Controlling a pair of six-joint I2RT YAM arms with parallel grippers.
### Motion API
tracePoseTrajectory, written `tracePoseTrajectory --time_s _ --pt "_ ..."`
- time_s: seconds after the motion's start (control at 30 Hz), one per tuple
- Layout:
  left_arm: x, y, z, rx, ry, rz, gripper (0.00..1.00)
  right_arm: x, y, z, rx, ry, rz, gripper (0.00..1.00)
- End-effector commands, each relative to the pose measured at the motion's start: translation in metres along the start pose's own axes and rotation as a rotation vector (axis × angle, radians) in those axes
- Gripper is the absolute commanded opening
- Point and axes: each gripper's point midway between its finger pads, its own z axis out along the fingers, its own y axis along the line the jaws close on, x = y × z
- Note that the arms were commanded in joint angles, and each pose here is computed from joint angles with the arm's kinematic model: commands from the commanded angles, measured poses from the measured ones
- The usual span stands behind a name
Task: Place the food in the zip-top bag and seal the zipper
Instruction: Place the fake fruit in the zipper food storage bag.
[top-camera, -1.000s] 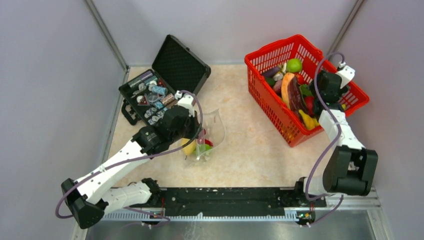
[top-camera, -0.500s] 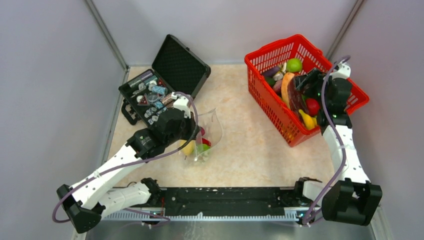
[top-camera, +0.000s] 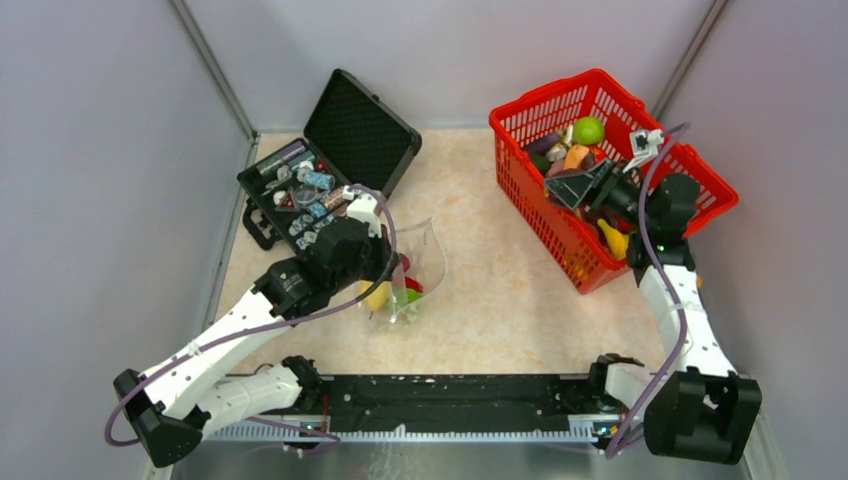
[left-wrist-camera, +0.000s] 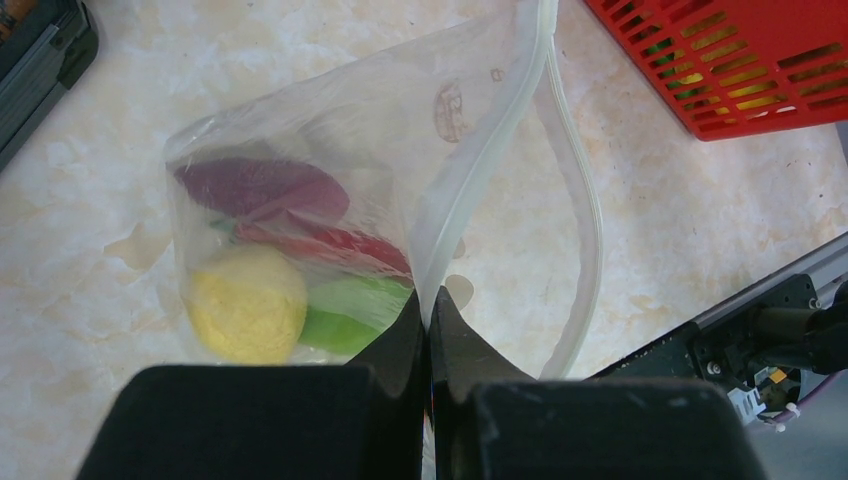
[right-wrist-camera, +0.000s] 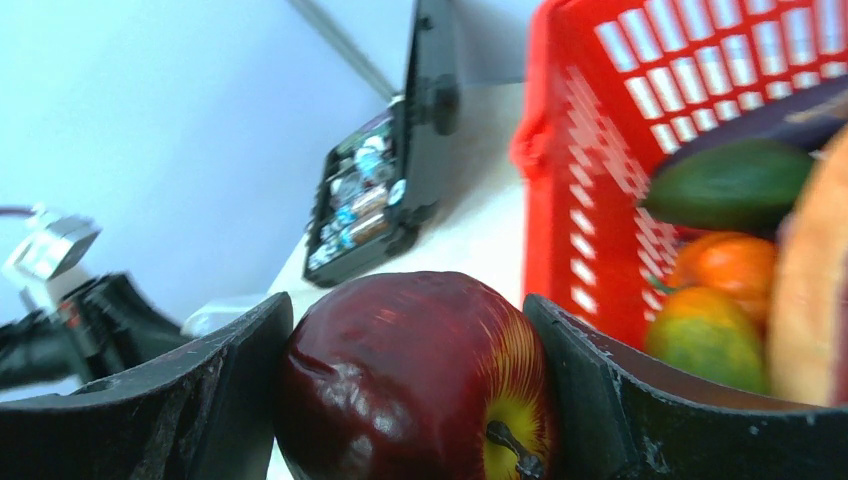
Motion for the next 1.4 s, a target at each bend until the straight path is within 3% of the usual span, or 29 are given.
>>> tracePoseTrajectory --time_s 0.0,0.3,0.5,0.73,1.0,1.2,1.37 --pt "-0.01 -0.007 0.003 0.026 -0.038 -0.004 0.0 0.008 0.058 -0.006 -0.224 0.065 -0.139 0.17" --pt "-0.011 -0.007 0.004 0.024 -0.04 -0.006 0.0 0.055 0.109 0.001 -0.406 0.227 -0.191 0.17" --pt "-0.012 -0.009 0.004 0.031 -0.041 -0.006 0.0 0.088 0.136 0.012 -0.418 0.295 -0.29 0.18" --pt "-0.018 -0.021 -0.002 0.094 -0.049 -0.013 0.0 0.114 0.159 0.027 -0.386 0.28 -0.421 0.18" --pt "-0.021 -0.031 -0.007 0.132 -0.032 -0.006 0.0 0.147 0.206 0.043 -0.467 0.212 -0.623 0.15" --pt "-0.024 -0.034 -0.012 0.151 -0.044 -0.009 0.0 0.178 0.204 0.057 -0.438 0.266 -0.743 0.16" --pt "-0.024 -0.035 -0.012 0.152 -0.034 -0.002 0.0 0.188 0.191 0.071 -0.339 0.309 -0.807 0.23"
